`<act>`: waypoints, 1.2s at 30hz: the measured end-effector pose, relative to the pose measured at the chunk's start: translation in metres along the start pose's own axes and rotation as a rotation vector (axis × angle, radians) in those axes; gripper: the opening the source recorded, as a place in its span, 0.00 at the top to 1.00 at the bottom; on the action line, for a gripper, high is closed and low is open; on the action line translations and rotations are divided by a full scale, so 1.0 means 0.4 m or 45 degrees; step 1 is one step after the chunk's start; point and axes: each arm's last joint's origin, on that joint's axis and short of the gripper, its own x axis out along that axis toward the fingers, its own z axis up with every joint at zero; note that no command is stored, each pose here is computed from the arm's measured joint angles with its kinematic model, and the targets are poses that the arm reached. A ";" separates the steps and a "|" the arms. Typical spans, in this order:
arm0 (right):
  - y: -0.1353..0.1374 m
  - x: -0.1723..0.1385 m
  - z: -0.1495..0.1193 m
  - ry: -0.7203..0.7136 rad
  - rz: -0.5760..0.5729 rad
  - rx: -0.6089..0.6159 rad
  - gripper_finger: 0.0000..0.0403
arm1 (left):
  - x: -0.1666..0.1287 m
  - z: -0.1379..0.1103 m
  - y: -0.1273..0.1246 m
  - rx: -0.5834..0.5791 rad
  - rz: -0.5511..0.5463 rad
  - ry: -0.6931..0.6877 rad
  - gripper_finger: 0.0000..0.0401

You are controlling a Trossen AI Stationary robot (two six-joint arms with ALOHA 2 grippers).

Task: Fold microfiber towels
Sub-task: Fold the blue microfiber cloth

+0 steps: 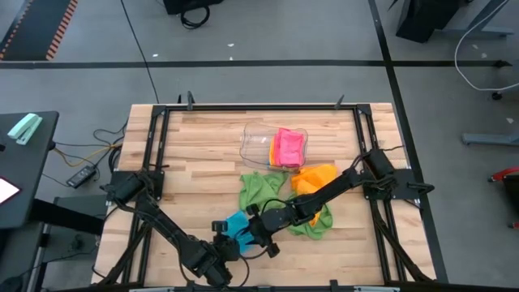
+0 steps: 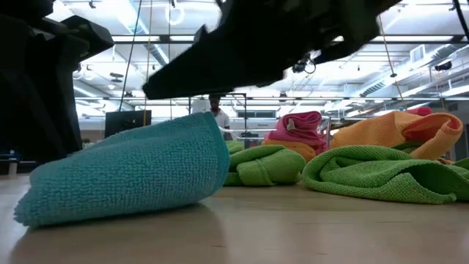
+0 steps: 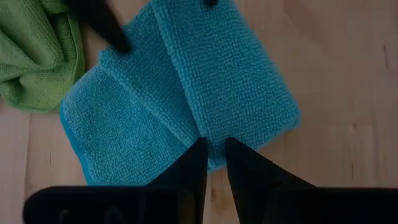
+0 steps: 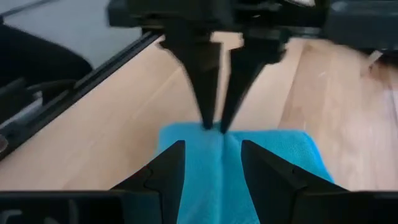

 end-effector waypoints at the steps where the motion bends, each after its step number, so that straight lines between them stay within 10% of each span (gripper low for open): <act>1: -0.003 0.007 -0.011 0.013 -0.003 0.007 0.59 | 0.000 -0.001 0.000 -0.005 0.002 0.002 0.83; 22: -0.043 0.059 -0.102 0.115 -0.060 0.246 0.59 | -0.061 0.042 -0.017 0.124 -0.068 -0.125 0.83; 36: -0.040 0.056 -0.098 0.116 -0.065 0.299 0.59 | 0.054 0.014 -0.023 0.130 0.094 0.010 0.85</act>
